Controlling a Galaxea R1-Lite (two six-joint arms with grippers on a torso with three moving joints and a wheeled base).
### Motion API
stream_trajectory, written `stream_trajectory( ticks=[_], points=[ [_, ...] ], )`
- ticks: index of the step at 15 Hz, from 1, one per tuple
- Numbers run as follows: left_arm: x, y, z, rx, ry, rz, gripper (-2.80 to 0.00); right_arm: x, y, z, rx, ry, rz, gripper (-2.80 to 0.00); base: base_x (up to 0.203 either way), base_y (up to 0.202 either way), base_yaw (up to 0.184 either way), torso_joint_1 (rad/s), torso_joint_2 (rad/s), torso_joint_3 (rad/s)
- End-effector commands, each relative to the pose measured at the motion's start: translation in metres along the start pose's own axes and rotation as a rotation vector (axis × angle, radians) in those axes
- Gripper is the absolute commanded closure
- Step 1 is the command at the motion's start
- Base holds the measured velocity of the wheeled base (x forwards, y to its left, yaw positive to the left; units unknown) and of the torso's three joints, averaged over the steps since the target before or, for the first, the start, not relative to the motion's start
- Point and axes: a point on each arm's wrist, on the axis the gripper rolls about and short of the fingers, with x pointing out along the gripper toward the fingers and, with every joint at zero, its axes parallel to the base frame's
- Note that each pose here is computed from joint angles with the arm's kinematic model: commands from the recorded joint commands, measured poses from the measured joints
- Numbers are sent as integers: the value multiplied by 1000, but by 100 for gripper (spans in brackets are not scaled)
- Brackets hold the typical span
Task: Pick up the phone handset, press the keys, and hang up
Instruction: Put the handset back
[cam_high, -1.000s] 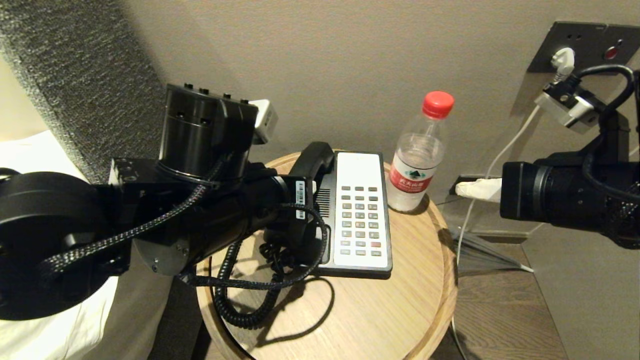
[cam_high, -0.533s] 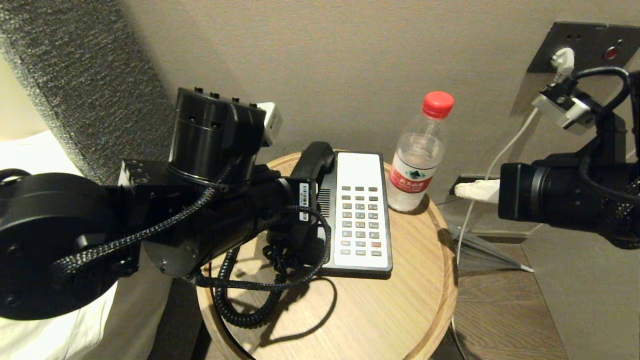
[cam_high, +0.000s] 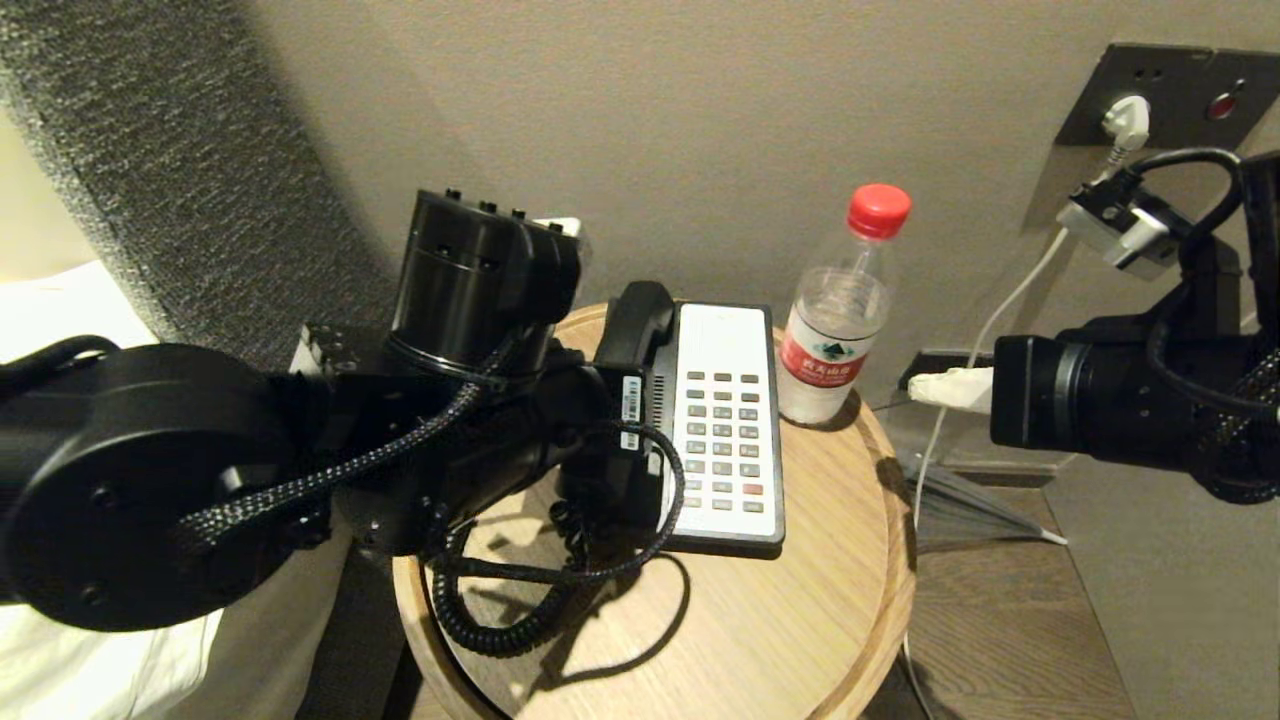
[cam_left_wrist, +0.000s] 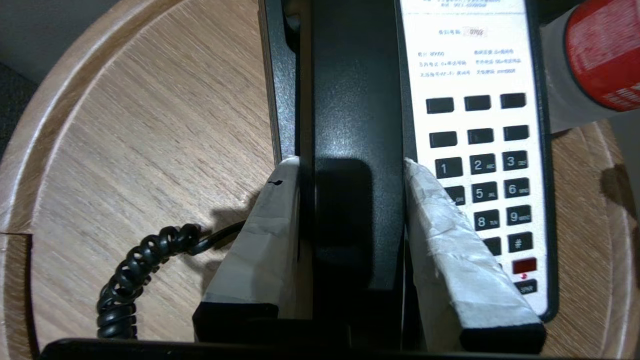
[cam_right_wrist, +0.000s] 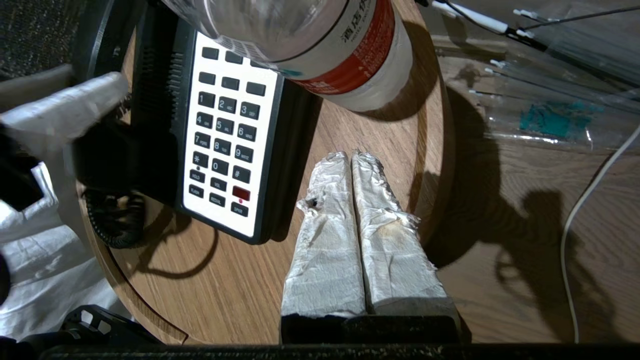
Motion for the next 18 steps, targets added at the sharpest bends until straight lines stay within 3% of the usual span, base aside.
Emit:
stream_trajectory(
  ticks=[1, 6, 7, 8, 18],
  points=[
    [7, -3, -4, 6, 14, 7, 0, 1, 0, 0, 2, -2, 0, 0, 0, 0, 0, 0, 0, 0],
    [7, -3, -6, 16, 38, 15, 0, 3, 0, 0, 2, 2, -2, 0, 0, 0, 0, 0, 0, 0],
    [7, -2, -6, 17, 40, 15, -169, 3, 0, 0, 2, 2, -2, 0, 0, 0, 0, 0, 0, 0],
    [7, -3, -6, 18, 41, 14, -280, 4, 0, 0, 2, 3, -2, 0, 0, 0, 0, 0, 0, 0],
    [-4, -1, 5, -18, -17, 28, -280, 5, -2, -5, 0, 19, -9, 0, 0, 0, 0, 0, 0, 0]
  ],
)
